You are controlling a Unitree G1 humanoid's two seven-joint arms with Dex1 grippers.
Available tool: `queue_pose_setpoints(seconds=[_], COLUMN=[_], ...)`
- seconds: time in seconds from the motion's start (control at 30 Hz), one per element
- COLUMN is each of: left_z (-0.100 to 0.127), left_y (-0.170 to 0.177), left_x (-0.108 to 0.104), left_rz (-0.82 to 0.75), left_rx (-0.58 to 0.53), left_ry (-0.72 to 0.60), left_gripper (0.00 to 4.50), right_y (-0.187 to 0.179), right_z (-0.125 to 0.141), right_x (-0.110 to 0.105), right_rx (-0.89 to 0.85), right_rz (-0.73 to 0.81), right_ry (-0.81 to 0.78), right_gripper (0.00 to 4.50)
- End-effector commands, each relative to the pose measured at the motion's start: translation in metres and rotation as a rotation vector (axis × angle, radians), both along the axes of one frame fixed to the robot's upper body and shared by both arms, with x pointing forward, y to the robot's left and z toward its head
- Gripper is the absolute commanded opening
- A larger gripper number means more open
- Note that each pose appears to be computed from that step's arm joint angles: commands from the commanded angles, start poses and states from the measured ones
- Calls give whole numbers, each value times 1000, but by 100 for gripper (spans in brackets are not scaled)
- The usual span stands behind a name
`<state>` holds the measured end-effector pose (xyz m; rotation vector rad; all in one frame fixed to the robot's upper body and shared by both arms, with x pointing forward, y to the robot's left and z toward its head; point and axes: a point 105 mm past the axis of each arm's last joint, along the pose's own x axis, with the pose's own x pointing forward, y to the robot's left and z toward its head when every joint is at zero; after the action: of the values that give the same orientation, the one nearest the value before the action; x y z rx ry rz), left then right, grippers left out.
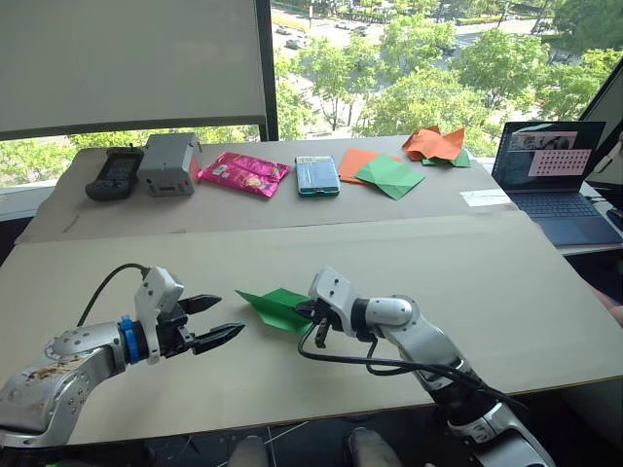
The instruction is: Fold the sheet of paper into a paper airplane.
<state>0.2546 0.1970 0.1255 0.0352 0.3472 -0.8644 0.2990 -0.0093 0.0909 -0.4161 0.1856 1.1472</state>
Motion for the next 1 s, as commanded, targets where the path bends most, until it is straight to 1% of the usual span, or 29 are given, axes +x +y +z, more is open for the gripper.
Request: queue_pose_setpoints(seconds=[0.03,0.1,0.17,0.3,0.43,0.5,0.57,0.63,0.77,0.87,1.0], left_z=[11,15,17,19,15,10,7,7,8,7,6], left_y=[-8,-12,-14,-15,-12,-12,-12,-12,-16,-15,-14], left_x=[0,0,1,6,11,13,14,15,15,14,12], left_rz=[-36,-49,-54,-56,-59,-61,-64,-69,-90,-90,-87], left_rx=[-15,-25,-34,-47,-53,-61,-64,-67,-58,-45,-43], left_ry=[-38,-55,-69,-93,-104,-93,-90,-95,-118,-124,-124], left_gripper=[450,450,450,450,450,450,450,450,450,450,450], right_y=[-6,-26,-51,-114,-156,-168,-172,-175,-185,-190,-187], right_z=[33,47,56,66,66,60,54,49,30,24,21], right_x=[1,7,13,29,34,37,39,41,43,44,42], right_rx=[115,177,206,197,169,143,119,104,62,30,60], right_rz=[-48,-184,-340,-713,-929,-989,-1021,-1055,-1163,-1198,-1200], right_ry=[-48,-62,-77,-94,-74,-52,-28,-7,60,57,84], right_gripper=[4,4,4,4,4,4,4,4,4,4,4])
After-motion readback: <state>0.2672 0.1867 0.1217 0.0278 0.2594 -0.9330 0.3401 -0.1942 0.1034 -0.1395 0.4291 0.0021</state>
